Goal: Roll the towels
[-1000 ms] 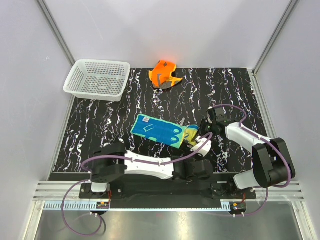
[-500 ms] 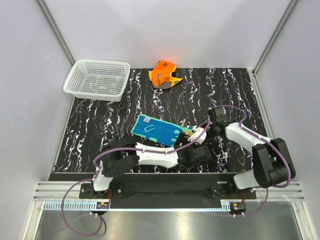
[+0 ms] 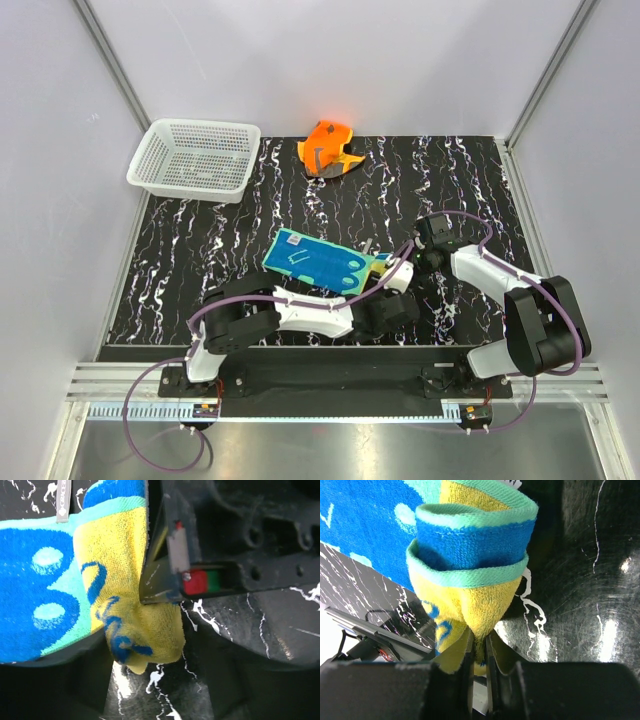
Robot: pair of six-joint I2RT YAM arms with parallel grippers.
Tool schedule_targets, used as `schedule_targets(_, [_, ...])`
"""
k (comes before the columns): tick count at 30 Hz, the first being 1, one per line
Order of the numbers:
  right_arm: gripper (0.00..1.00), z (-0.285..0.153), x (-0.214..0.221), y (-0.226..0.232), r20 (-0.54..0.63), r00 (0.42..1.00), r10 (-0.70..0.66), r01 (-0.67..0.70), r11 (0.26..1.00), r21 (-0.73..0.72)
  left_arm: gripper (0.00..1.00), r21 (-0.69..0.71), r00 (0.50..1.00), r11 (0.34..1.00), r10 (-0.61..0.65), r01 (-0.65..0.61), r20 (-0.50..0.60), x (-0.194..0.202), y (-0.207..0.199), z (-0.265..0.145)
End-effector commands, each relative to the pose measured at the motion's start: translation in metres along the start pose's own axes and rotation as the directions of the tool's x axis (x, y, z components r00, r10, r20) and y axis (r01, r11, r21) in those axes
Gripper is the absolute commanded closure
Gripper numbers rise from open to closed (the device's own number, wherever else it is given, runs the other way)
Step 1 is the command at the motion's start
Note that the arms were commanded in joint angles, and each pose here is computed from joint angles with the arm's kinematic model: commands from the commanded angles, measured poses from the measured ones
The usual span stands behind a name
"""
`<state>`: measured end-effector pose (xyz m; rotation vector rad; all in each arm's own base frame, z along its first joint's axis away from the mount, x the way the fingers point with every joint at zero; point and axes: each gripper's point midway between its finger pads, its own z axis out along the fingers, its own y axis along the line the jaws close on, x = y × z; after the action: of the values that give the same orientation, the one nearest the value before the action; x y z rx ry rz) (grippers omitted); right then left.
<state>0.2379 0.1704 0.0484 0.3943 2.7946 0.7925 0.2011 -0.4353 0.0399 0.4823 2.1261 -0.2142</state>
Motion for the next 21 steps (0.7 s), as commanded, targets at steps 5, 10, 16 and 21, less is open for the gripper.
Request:
schedule_targets(5, [0.84,-0.011,0.002,0.016,-0.006,1.0,-0.028,0.028,0.998,-0.051,0.72,0.029,0.992,0.993,-0.116,0.115,0.043,-0.023,-0.003,0.004])
schedule_targets(10, [0.79,-0.015,0.005,0.021,-0.023,0.999,-0.026,0.025,0.997,-0.067,1.0,0.052,0.982,0.982,-0.184,0.182,0.045,-0.024,0.011,0.007])
schedule_targets(16, [0.25,-0.033,-0.013,0.023,0.047,0.997,-0.06,0.061,0.998,0.0,1.0,0.168,0.956,0.945,-0.291,0.282,0.028,-0.028,0.015,-0.007])
schedule_targets(21, [0.07,-0.06,-0.044,0.029,0.148,0.985,-0.085,0.074,0.994,0.082,1.0,0.238,0.919,0.892,-0.395,0.383,-0.001,-0.025,0.028,-0.018])
